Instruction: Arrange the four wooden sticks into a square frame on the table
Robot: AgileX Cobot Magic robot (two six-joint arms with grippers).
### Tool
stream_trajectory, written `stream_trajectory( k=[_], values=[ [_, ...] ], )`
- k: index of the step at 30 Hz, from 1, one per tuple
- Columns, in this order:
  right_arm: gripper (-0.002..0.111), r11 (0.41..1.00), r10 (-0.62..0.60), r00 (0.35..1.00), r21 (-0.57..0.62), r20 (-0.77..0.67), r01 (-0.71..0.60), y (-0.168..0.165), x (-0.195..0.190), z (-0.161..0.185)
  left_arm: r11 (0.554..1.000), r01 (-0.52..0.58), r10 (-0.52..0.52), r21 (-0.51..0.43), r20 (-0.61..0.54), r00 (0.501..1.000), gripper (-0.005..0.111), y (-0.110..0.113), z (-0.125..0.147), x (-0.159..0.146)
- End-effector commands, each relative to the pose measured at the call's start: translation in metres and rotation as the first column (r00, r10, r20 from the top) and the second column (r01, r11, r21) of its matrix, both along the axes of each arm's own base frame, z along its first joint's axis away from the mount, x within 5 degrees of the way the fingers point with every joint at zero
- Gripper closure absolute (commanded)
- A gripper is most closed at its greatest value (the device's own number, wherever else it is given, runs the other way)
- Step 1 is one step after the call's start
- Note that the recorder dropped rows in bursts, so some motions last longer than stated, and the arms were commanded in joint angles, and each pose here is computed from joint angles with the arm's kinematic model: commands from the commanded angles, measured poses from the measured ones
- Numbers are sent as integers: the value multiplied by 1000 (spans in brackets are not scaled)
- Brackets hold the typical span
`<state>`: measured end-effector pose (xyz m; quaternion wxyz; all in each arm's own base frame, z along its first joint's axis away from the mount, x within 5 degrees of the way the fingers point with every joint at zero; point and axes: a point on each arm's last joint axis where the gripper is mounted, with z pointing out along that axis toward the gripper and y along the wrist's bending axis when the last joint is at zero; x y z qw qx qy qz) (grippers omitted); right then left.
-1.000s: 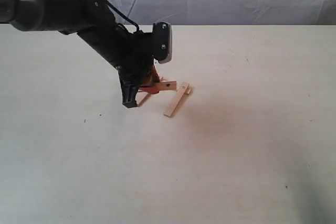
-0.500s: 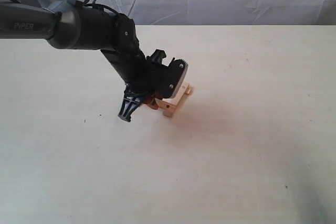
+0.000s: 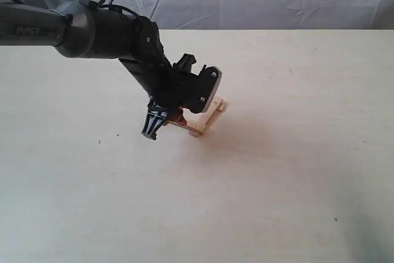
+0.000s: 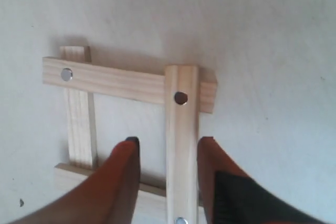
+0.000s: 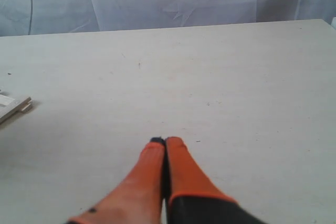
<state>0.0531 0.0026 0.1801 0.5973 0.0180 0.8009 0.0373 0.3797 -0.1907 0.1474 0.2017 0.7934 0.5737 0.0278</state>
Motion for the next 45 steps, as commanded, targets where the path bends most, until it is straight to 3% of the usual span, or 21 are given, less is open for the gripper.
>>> stream_trajectory(
  k=[1,5,9,11,12,15,17,18,19,20,22,27,33,41,45],
  values=[
    [108,1000,-5,1000,-1,19,5,0,0,1,1000,3,-3,-4,12,1000,68,-2,2,1],
    [108,1000,-5,1000,-1,19,5,0,0,1,999,-27,28,-41,28,999,71,-3,18,-1],
    [108,1000,-5,1000,-1,19,5,0,0,1,944,-279,279,-177,-29,960,89,-3,49,-5],
    [108,1000,-5,1000,-1,19,5,0,0,1,858,-455,441,-239,-112,890,99,-1,62,-8],
    [108,1000,-5,1000,-1,19,5,0,0,1,785,-564,537,-255,-172,826,107,1,73,-12],
    [108,1000,-5,1000,-1,19,5,0,0,1,687,-695,642,-214,-269,718,107,9,93,-25],
    [108,1000,-5,1000,-1,19,5,0,0,1,552,-812,740,-187,-338,581,107,20,110,-33],
    [108,1000,-5,1000,-1,19,5,0,0,1,425,-889,795,-171,-400,457,107,30,123,-39],
    [108,1000,-5,1000,-1,19,5,0,0,1,380,-910,809,-166,-418,414,107,35,126,-42],
    [108,1000,-5,1000,-1,19,5,0,0,1,305,-937,824,-172,-446,350,107,45,135,-49],
    [108,1000,-5,1000,-1,19,5,0,0,1,240,-949,829,-204,-465,310,107,57,144,-60],
    [108,1000,-5,1000,-1,19,5,0,0,1,105,-928,796,-357,-529,294,107,73,162,-96],
    [108,1000,-6,1000,-5,19,6,0,0,1,81,-923,778,-376,-555,295,107,83,164,-126],
    [108,1000,-6,1000,-5,19,6,0,0,1,-11,-873,705,-487,-623,339,107,101,177,-188],
    [108,1000,-5,1000,-2,19,6,0,0,1,12,-836,708,-548,-586,394,107,112,186,-214]
  ],
)
